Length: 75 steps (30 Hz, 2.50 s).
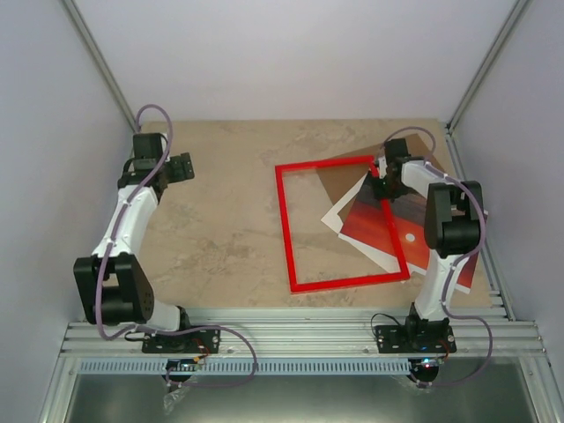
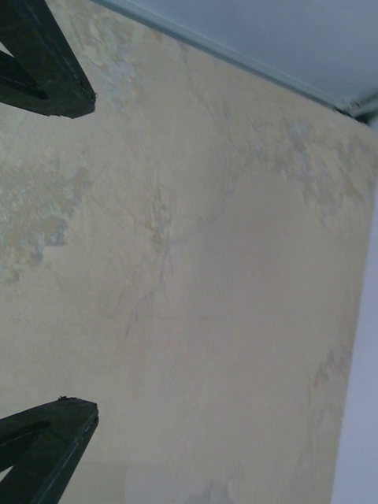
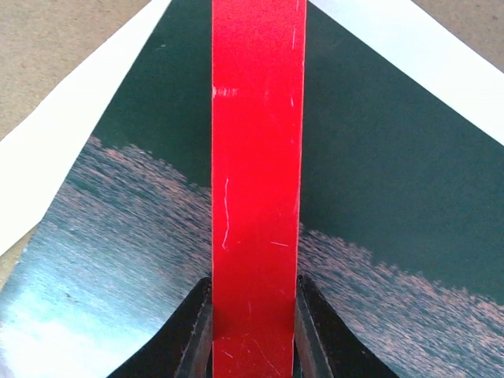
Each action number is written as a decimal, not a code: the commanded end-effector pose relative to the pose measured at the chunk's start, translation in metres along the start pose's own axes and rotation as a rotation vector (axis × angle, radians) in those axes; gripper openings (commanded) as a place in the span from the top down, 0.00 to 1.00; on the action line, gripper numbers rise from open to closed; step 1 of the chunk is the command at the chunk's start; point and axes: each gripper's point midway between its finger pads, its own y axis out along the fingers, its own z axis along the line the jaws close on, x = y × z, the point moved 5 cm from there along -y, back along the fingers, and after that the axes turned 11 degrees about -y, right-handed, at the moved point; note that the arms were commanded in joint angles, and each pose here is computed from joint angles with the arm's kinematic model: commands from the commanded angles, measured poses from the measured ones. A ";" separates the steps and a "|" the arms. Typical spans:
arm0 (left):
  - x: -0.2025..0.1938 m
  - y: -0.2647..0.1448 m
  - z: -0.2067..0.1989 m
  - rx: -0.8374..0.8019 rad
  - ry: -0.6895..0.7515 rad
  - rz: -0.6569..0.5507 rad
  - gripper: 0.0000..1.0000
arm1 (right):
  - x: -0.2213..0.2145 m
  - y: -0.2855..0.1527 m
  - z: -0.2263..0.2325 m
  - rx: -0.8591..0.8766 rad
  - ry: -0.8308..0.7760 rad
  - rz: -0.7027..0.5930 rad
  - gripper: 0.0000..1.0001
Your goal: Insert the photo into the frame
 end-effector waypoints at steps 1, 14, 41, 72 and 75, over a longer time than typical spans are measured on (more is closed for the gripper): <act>0.016 -0.036 -0.027 -0.231 0.087 -0.128 0.01 | 0.004 -0.020 -0.010 0.077 0.035 -0.047 0.99; 0.032 -0.085 -0.084 -0.671 0.285 -0.191 0.00 | 0.034 -0.099 -0.008 0.524 0.062 -0.384 1.00; -0.011 -0.270 -0.208 -0.699 1.602 -1.511 0.01 | 0.019 -0.174 0.120 1.215 -0.071 -0.417 0.99; -0.055 -0.278 -0.259 -0.396 1.903 -1.836 0.43 | -0.017 -0.128 0.142 1.288 0.052 -0.184 0.99; -0.054 -0.278 -0.260 -0.379 1.908 -1.847 0.49 | -0.020 -0.128 0.146 1.297 0.044 -0.172 0.99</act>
